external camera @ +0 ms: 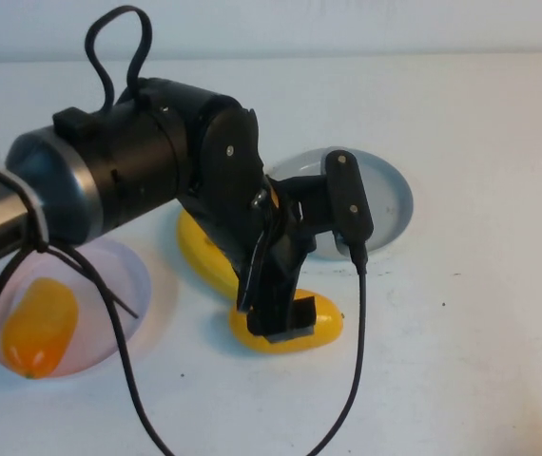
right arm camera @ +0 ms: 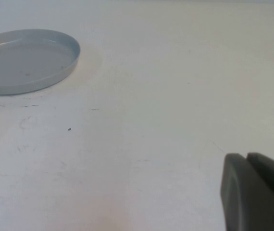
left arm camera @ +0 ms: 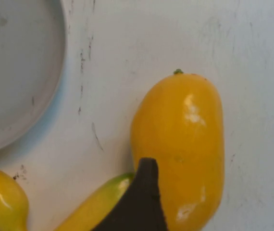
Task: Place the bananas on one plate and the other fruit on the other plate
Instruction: Put one type of fruit in the left plate
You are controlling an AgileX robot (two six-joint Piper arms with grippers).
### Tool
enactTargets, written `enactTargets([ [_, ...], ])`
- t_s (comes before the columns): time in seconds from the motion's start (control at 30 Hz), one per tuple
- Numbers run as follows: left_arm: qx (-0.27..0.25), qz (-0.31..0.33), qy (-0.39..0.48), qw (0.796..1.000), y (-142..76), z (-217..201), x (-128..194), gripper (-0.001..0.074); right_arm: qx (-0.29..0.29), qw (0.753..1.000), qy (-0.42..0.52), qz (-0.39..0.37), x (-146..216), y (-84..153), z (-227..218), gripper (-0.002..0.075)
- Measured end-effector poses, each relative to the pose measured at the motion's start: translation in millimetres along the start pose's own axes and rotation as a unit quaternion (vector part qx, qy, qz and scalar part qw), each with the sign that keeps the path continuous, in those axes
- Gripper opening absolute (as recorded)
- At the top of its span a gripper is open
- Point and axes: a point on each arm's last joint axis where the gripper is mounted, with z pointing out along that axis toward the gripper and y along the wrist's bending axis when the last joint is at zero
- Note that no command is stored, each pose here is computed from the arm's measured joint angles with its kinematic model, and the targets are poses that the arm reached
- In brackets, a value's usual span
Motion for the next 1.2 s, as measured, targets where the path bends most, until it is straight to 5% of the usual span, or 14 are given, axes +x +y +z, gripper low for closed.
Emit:
enactTargets([
  [1.2,0.026,0.023,0.056,0.998,12.0,93.3,11.3,0.0637,0.000,1.000,0.000,0.000,0.0,0.0,0.0,-0.0017],
])
